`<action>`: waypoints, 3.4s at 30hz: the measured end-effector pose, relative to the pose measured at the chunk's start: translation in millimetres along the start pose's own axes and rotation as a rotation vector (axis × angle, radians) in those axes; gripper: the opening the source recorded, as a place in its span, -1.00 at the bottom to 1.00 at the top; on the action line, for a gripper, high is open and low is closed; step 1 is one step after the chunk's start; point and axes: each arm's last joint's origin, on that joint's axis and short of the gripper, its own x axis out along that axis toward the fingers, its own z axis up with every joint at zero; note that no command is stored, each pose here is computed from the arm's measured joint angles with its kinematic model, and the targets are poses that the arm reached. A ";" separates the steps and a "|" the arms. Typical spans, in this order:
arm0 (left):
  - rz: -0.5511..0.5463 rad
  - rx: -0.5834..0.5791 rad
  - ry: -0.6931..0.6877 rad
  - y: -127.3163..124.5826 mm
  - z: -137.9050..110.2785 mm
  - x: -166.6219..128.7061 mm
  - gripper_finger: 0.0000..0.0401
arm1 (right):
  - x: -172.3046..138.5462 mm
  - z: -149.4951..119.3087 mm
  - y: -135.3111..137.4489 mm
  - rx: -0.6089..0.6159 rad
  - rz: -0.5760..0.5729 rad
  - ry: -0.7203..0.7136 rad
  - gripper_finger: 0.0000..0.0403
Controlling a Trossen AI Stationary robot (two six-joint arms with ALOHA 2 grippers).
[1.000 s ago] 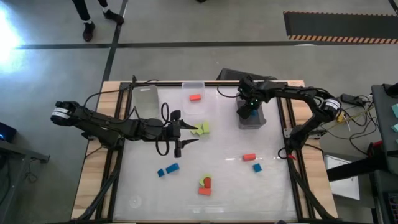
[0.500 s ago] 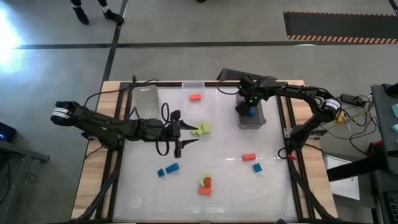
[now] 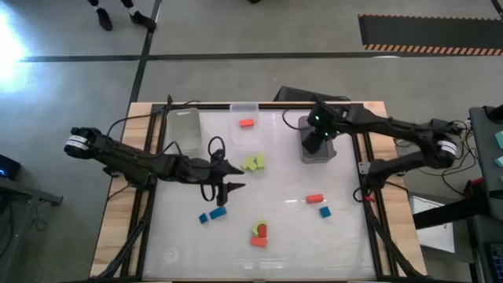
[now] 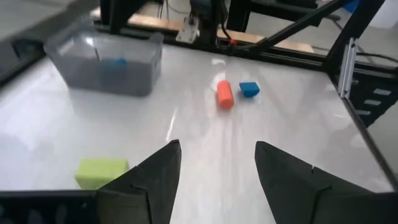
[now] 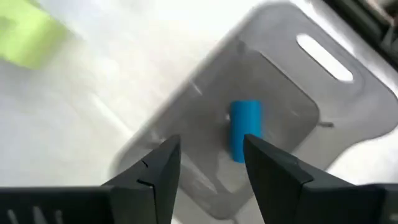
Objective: Sort & place blocks by color
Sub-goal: Put the green block into the white bin
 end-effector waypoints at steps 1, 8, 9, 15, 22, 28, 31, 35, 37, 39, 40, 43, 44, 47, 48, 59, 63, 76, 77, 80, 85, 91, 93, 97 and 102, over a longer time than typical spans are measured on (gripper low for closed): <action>-0.001 -0.016 0.007 -0.7 -0.9 -0.2 -0.05 | -5.1 -2.5 5.0 -0.006 0.020 -0.033 -0.21; -0.007 -0.120 0.053 -5.5 -6.6 -1.9 -0.05 | -27.9 -23.9 41.9 -0.082 0.212 -0.268 -0.30; -0.007 -0.136 0.061 -6.1 -7.5 -2.1 -0.05 | -29.3 -27.0 47.5 -0.101 0.244 -0.300 -0.31; -0.002 -0.203 0.120 -11.1 -16.2 -0.6 -0.05 | -30.7 -46.7 77.8 -0.190 0.402 -0.479 -0.35; 0.063 -0.218 0.238 -10.7 -31.5 4.6 -0.05 | -28.4 -64.3 99.7 -0.253 0.439 -0.558 -0.35; 0.159 -0.038 0.168 -11.0 -38.8 27.0 -0.05 | -27.5 -72.8 108.1 -0.302 0.445 -0.550 -0.39; 0.174 0.064 0.143 -12.7 -46.0 43.3 -0.05 | -27.1 -76.1 112.1 -0.330 0.452 -0.543 -0.41; 0.214 0.121 0.104 -10.1 -56.1 65.6 -0.05 | -26.8 -80.6 117.0 -0.359 0.466 -0.536 -0.41; 0.261 0.118 0.084 -5.2 -60.8 75.4 -0.05 | -27.2 -81.9 120.0 -0.371 0.479 -0.543 -0.41; 0.308 0.119 0.090 1.3 -67.2 83.5 -0.05 | -27.7 -84.3 122.1 -0.392 0.485 -0.543 -0.42; 0.319 0.113 0.089 4.7 -68.9 86.9 -0.05 | -28.0 -84.9 123.2 -0.397 0.490 -0.546 -0.42; 0.356 0.104 0.100 14.7 -71.5 96.4 -0.05 | -28.7 -86.6 124.8 -0.409 0.497 -0.546 -0.44; 0.368 0.101 0.104 18.0 -72.1 99.4 -0.05 | -28.8 -86.8 125.0 -0.411 0.495 -0.547 -0.44; 0.419 0.096 0.115 29.1 -73.4 107.0 -0.05 | -28.6 -87.0 124.9 -0.410 0.491 -0.549 -0.43; 0.428 0.091 0.115 32.2 -73.2 109.0 -0.05 | -28.4 -87.0 124.8 -0.410 0.487 -0.549 -0.43; 0.472 0.086 0.154 47.9 -84.9 119.1 -0.05 | -28.0 -87.0 124.3 -0.409 0.474 -0.553 -0.46; 0.472 0.086 0.157 48.6 -88.4 121.6 -0.05 | -28.0 -87.1 124.3 -0.409 0.474 -0.553 -0.47; 0.495 0.055 0.159 55.9 -90.3 122.5 -0.05 | -27.9 -87.1 124.3 -0.407 0.474 -0.552 -0.50; 0.495 0.055 0.161 55.9 -90.9 122.2 -0.05 | -27.9 -87.1 124.3 -0.407 0.474 -0.552 -0.50; 0.498 0.035 0.163 56.5 -93.3 121.3 -0.05 | -27.9 -87.1 124.3 -0.407 0.474 -0.552 -0.52; 0.496 0.033 0.163 56.4 -93.6 121.2 -0.05 | -27.9 -87.1 124.3 -0.407 0.474 -0.552 -0.52; 0.471 0.026 0.169 55.7 -93.8 121.5 -0.05 | -27.8 -87.2 124.3 -0.406 0.474 -0.552 -0.51; 0.469 0.023 0.161 55.4 -93.1 121.7 -0.05 | -27.8 -87.1 124.2 -0.406 0.474 -0.552 -0.50; 0.468 0.016 0.155 55.2 -92.6 121.8 -0.05 | -27.8 -87.2 124.2 -0.406 0.474 -0.552 -0.51; 0.470 0.000 0.157 55.7 -94.3 121.2 -0.05 | -27.8 -87.2 124.2 -0.407 0.474 -0.551 -0.54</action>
